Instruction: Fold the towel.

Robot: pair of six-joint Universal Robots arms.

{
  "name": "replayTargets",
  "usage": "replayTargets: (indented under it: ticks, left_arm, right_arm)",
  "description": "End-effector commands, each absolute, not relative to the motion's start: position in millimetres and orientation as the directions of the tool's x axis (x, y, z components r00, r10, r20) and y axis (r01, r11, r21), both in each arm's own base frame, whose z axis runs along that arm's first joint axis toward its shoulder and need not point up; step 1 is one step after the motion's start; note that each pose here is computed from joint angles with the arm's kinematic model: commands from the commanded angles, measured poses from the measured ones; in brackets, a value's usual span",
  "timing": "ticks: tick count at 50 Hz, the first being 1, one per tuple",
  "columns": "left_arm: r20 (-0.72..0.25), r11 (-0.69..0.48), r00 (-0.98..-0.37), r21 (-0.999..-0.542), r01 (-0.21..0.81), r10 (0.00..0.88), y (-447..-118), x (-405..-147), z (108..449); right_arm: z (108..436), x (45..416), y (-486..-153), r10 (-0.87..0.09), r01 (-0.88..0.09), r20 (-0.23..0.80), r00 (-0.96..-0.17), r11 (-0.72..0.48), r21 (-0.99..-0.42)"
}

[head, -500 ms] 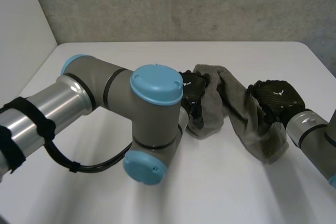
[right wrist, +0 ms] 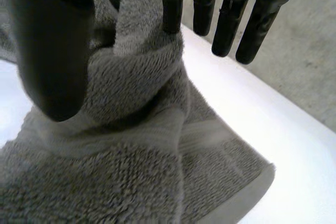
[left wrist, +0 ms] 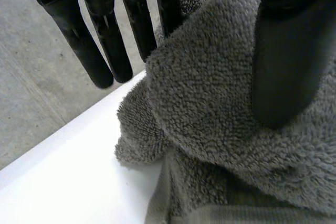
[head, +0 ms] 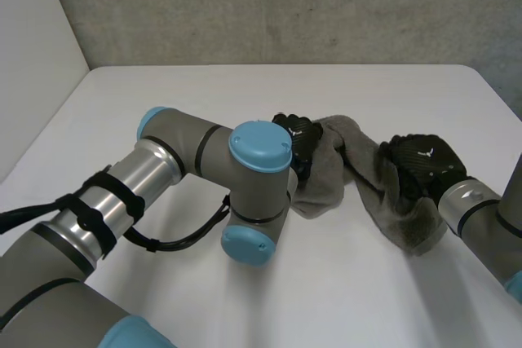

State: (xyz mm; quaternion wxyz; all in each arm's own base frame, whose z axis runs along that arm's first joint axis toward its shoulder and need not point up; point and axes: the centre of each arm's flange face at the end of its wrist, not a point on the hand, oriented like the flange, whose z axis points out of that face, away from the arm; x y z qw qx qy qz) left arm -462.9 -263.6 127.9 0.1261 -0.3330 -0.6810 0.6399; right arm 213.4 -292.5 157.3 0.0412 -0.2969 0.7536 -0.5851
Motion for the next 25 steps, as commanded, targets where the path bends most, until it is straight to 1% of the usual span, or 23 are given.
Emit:
replayTargets:
  ticks: [1,7,8,9,10,11,12,13,15,16,18,19,20,21,23,24,25]
  left_arm:
    - [-0.252,-0.028,-0.745,-0.954,0.299,0.618,-263.1,-462.5,126.3]
    - [-0.245,-0.002,-0.744,-0.950,0.311,0.622,-259.6,-459.3,133.4]
    - [-0.234,0.011,-0.747,-0.952,0.307,0.622,-258.7,-457.2,140.9]
    - [-0.212,0.030,-0.757,-0.956,0.292,0.618,-258.1,-454.0,152.1]
    - [-0.212,0.030,-0.757,-0.956,0.292,0.618,-258.1,-454.0,152.2]
    - [-0.190,0.047,-0.769,-0.961,0.274,0.611,-260.4,-449.6,162.5]
    - [-0.162,0.070,-0.784,-0.965,0.253,0.600,-263.7,-443.2,174.9]
    - [-0.162,0.070,-0.784,-0.965,0.253,0.600,-263.7,-443.1,175.1]
    - [-0.109,0.119,-0.805,-0.969,0.217,0.584,-264.2,-430.0,200.1]
    - [-0.109,0.119,-0.805,-0.969,0.217,0.584,-264.2,-430.0,200.2]
    - [-0.077,0.153,-0.820,-0.968,0.197,0.568,-262.1,-414.1,226.3]
    - [-0.077,0.153,-0.820,-0.968,0.197,0.568,-262.1,-414.0,226.4]
    - [-0.070,0.160,-0.828,-0.969,0.189,0.557,-262.6,-404.2,239.6]
    - [-0.070,0.160,-0.828,-0.969,0.189,0.557,-262.6,-404.1,239.8]
    - [-0.069,0.163,-0.845,-0.970,0.181,0.531,-260.7,-382.7,263.6]
    - [-0.069,0.163,-0.845,-0.970,0.181,0.531,-260.7,-382.6,263.7]
    - [-0.067,0.155,-0.848,-0.973,0.172,0.525,-257.2,-372.5,276.5]
  right_arm:
    - [130.1,213.4,-299.8,-0.504,-0.416,0.267,-0.821,0.210,-0.885]
    - [132.4,212.4,-306.8,-0.495,-0.407,0.258,-0.830,0.221,-0.886]
    - [141.4,213.3,-305.8,-0.495,-0.400,0.259,-0.829,0.202,-0.894]
    - [160.5,214.3,-304.1,-0.487,-0.391,0.273,-0.830,0.157,-0.907]
    - [181.1,214.4,-301.2,-0.474,-0.380,0.289,-0.832,0.107,-0.919]
    - [181.4,214.4,-301.2,-0.474,-0.380,0.289,-0.832,0.106,-0.919]
    - [198.9,215.8,-296.8,-0.466,-0.365,0.295,-0.834,0.064,-0.929]
    - [199.1,215.8,-296.8,-0.466,-0.365,0.295,-0.834,0.064,-0.929]
    - [225.7,220.3,-287.9,-0.471,-0.325,0.283,-0.836,0.010,-0.946]
    - [225.8,220.3,-287.9,-0.471,-0.325,0.283,-0.836,0.010,-0.946]
    - [246.8,228.0,-273.6,-0.529,-0.298,0.253,-0.810,0.000,-0.955]
    - [247.0,228.1,-273.5,-0.530,-0.298,0.253,-0.810,0.000,-0.955]
    - [257.9,229.9,-266.2,-0.562,-0.292,0.239,-0.792,0.006,-0.956]
    - [258.0,230.0,-266.1,-0.562,-0.292,0.238,-0.792,0.006,-0.956]
    - [277.4,233.2,-254.0,-0.625,-0.286,0.208,-0.753,0.026,-0.958]
    - [277.5,233.3,-254.0,-0.625,-0.286,0.208,-0.753,0.026,-0.958]
    - [285.6,234.3,-250.2,-0.645,-0.287,0.198,-0.738,0.034,-0.957]
